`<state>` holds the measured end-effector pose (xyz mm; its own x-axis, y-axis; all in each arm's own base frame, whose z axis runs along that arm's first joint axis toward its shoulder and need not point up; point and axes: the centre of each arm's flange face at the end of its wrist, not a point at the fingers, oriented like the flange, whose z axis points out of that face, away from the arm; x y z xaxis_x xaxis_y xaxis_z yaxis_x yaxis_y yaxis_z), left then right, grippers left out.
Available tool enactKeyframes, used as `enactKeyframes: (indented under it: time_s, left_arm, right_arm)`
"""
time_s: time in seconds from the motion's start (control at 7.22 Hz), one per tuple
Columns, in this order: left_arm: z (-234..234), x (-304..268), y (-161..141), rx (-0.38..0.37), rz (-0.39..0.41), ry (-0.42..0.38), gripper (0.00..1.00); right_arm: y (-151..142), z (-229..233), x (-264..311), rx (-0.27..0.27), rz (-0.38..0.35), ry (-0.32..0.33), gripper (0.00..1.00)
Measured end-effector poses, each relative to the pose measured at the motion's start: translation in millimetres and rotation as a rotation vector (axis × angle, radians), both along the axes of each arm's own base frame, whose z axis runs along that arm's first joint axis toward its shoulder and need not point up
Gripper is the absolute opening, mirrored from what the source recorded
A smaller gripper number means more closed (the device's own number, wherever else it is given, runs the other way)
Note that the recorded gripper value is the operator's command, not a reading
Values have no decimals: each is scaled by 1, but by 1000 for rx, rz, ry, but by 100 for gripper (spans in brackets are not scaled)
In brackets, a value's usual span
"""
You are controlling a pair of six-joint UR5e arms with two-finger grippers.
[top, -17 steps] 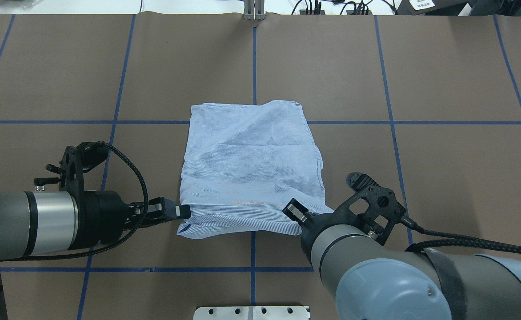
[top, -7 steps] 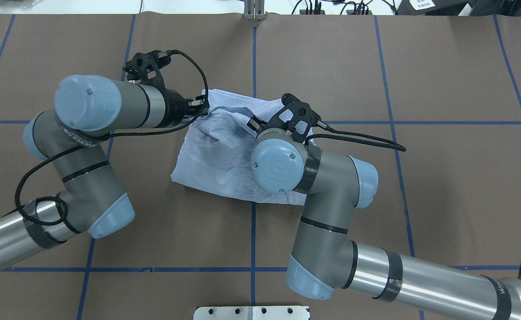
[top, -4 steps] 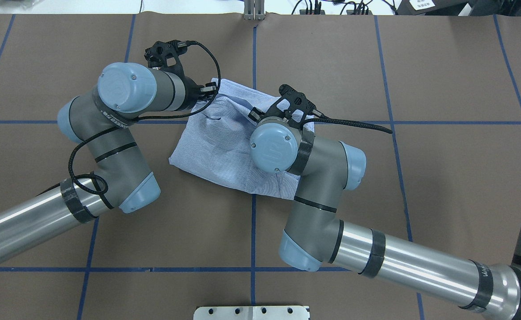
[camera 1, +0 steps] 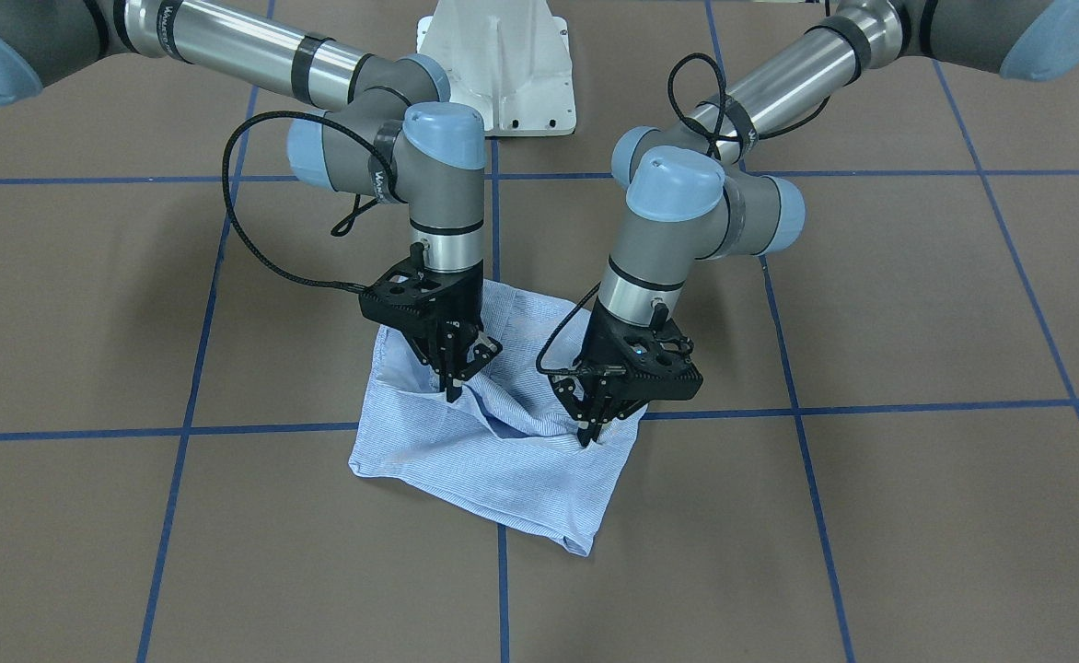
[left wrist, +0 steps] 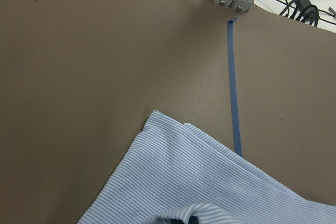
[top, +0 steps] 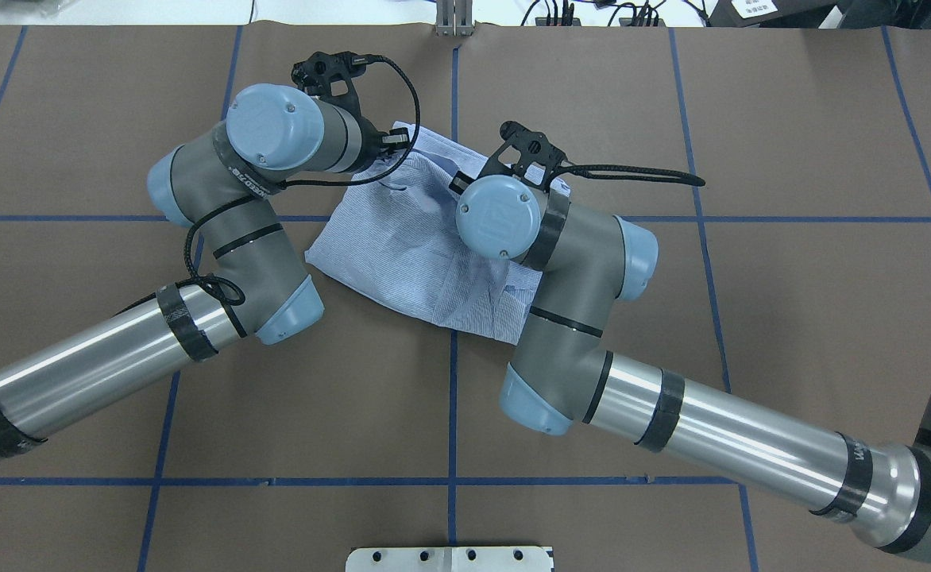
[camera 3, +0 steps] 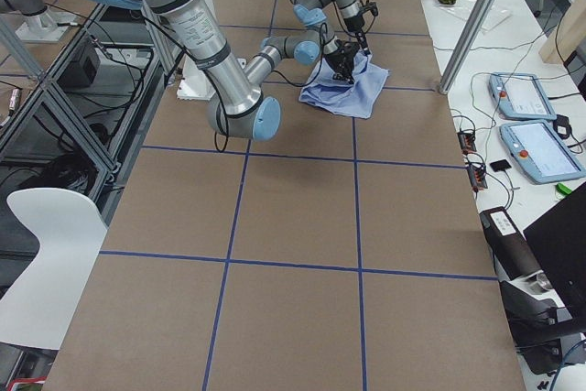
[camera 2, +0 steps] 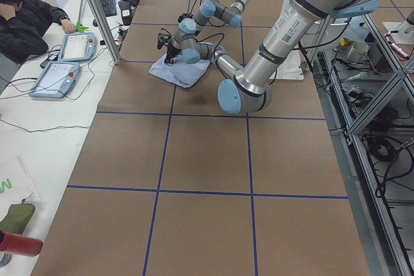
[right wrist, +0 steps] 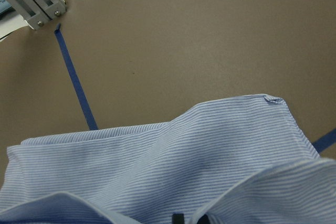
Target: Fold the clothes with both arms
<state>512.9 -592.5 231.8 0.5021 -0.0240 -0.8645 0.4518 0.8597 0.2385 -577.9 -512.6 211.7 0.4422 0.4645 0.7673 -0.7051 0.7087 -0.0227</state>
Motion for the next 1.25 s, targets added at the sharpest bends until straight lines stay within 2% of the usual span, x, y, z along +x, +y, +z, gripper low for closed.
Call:
enactKeyframes:
  time_s: [0.28, 0.69, 0.97, 1.25]
  left_arm:
    - [4, -14, -18, 79, 50, -73, 100]
    - [-3, -69, -35, 127, 220, -102, 100]
    - [0, -139, -4, 184, 283, -206, 100]
    - [5, -239, 42, 266, 342, -363, 100]
  right_arm:
    - [-38, -18, 36, -19, -107, -9, 100]
    - [-97, -28, 131, -36, -325, 25, 100]
    - [-101, -9, 222, -3, -470, 96, 100]
    - [-97, 35, 351, 46, -643, 205, 100]
